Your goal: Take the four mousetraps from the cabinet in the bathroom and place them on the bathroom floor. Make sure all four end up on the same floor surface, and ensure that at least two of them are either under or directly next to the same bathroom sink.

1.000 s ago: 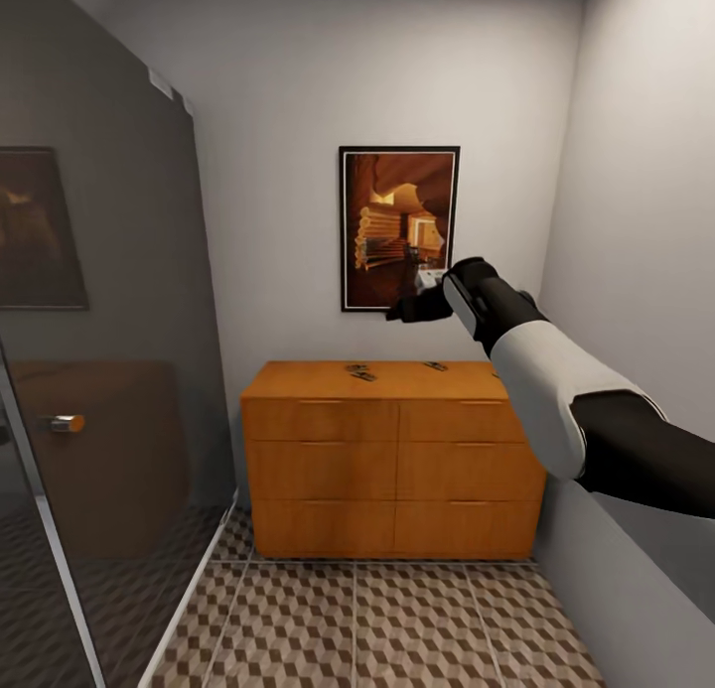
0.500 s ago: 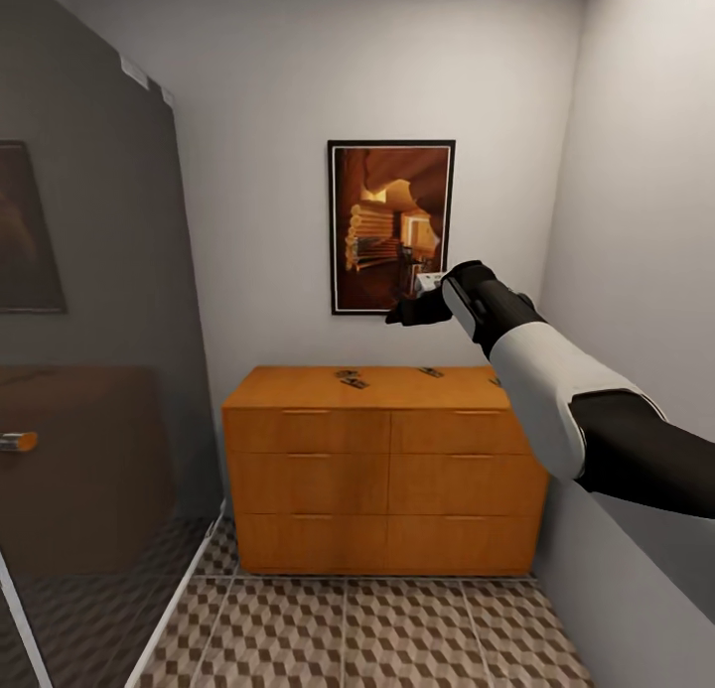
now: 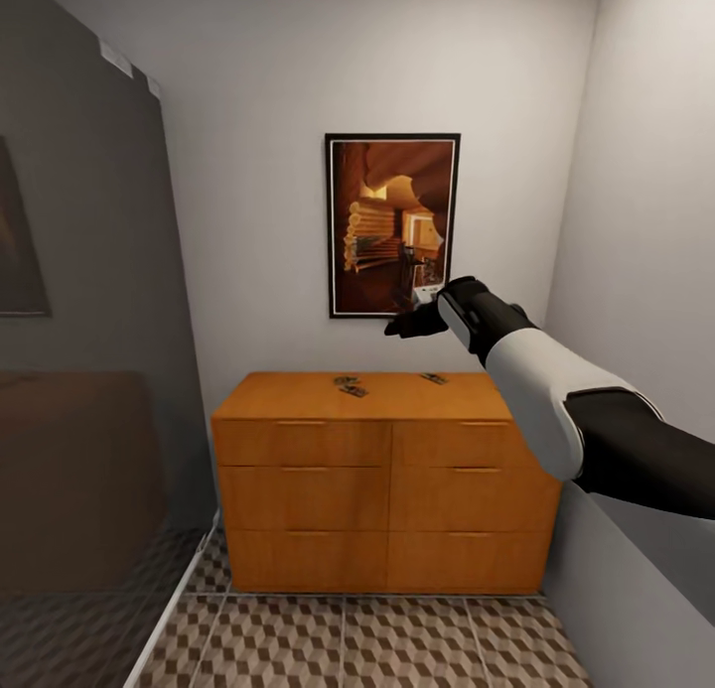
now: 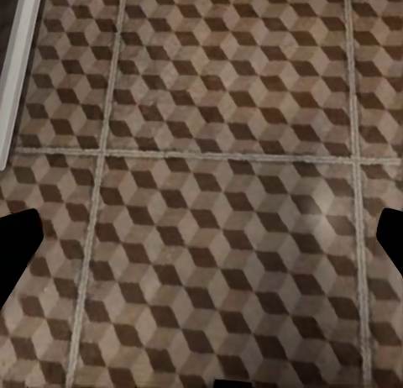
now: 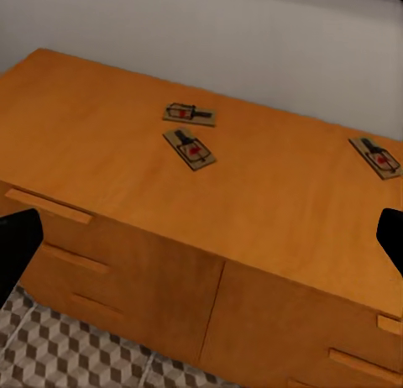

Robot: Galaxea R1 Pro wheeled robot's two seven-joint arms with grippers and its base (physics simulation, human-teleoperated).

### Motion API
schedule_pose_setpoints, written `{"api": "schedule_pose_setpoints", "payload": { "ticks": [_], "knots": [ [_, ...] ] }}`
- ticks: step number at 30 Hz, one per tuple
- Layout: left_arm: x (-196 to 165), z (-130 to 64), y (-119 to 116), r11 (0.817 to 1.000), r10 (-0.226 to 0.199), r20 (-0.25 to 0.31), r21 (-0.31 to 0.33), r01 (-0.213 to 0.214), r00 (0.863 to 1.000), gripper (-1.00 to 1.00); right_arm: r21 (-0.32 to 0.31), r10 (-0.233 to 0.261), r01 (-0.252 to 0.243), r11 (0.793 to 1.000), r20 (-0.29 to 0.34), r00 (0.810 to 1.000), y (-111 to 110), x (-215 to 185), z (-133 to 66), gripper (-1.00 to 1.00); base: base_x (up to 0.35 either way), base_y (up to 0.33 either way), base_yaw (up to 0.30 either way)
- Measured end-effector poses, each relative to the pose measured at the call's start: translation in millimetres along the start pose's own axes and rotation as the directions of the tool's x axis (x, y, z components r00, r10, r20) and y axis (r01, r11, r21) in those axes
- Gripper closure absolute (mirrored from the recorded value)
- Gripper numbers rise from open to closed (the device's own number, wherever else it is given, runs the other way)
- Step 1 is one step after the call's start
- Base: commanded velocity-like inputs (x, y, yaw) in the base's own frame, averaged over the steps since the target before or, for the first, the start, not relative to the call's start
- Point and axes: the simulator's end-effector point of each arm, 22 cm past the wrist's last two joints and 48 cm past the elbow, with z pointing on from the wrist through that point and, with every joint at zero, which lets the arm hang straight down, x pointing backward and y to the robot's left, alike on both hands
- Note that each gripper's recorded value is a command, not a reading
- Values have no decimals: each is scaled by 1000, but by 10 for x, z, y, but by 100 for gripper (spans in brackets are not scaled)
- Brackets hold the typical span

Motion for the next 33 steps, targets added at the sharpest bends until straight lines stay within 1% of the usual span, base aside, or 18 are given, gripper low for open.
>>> {"api": "schedule_pose_setpoints", "payload": {
  "ticks": [3, 11, 20, 26, 33],
  "knots": [
    [0, 0, 0, 1000, 0, 0, 0, 0, 1000, -100, 1, -2, 2, 1000, -4, 1000, -8, 32, 19, -100, 188, 0, 0],
    [0, 0, 0, 1000, 0, 0, 0, 0, 1000, -100, -2, -8, 8, 1000, 12, 1000, 0, 34, 48, -100, 182, 0, 0],
    [0, 0, 0, 1000, 0, 0, 0, 0, 1000, -100, -10, -3, 3, 1000, -4, 1000, 24, 166, 112, -100, 146, 0, 0],
    [0, 1, 2, 1000, 0, 0, 0, 0, 1000, -100, -21, -2, 1, 1000, -25, 1000, 93, 310, 181, -100, 138, 0, 0],
    [0, 0, 1, 1000, 0, 0, 0, 0, 1000, -100, -22, 0, 0, 1000, -26, 1000, 83, 351, 200, -100, 138, 0, 0]
  ]
}}
